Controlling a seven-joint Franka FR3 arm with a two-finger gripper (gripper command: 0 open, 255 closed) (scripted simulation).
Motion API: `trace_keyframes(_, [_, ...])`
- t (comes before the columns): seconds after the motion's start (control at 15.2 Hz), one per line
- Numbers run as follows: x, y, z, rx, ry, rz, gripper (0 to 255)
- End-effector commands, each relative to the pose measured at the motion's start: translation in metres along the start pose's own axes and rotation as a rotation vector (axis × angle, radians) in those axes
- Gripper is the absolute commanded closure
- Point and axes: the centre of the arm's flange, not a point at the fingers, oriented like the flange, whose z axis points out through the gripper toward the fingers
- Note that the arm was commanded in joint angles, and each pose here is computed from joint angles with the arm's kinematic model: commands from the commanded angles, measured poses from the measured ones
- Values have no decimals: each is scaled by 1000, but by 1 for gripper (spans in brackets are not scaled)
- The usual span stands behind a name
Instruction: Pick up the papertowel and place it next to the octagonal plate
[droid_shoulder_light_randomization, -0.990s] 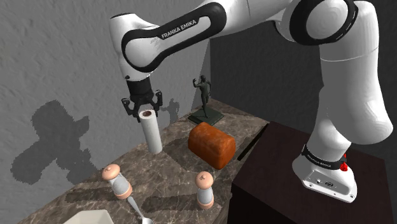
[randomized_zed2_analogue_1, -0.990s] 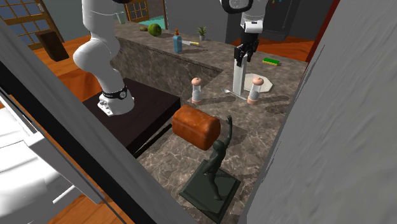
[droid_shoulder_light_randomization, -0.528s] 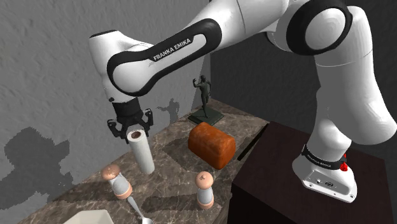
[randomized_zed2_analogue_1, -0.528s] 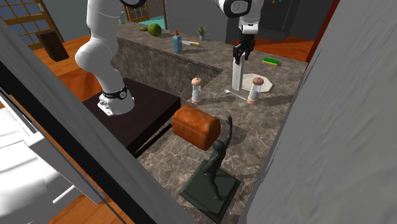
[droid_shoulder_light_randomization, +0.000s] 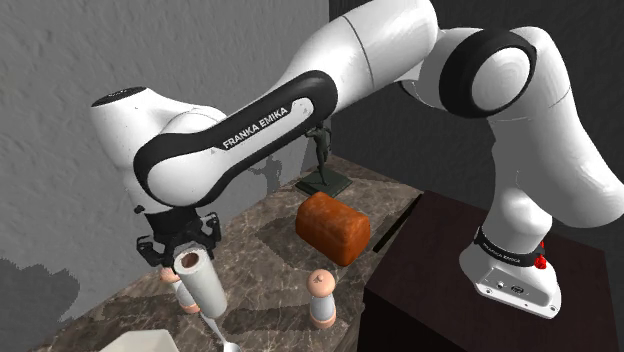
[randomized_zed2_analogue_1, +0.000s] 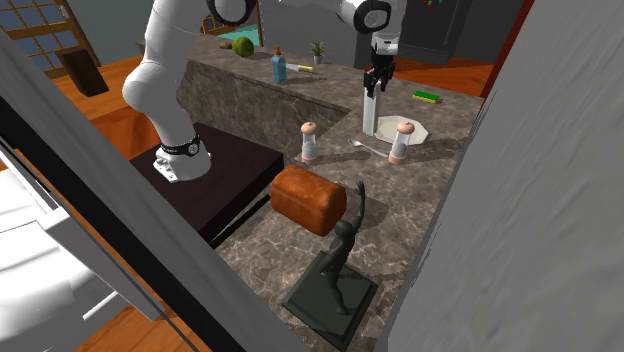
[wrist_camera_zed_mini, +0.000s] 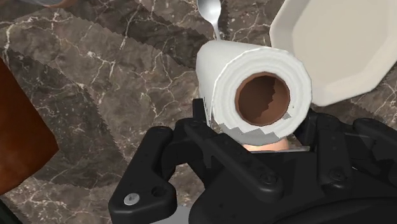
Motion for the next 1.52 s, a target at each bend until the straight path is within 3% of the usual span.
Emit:
trace_keyframes(0.0, [-16,-18,11,1,0,1,255])
trace_keyframes(0.33, [-53,-57,34,1,0,1,255])
trace_keyframes(1.19, [-50,-53,106,1,0,1,255])
trace_keyframes(1.45, [-50,-53,106,1,0,1,255])
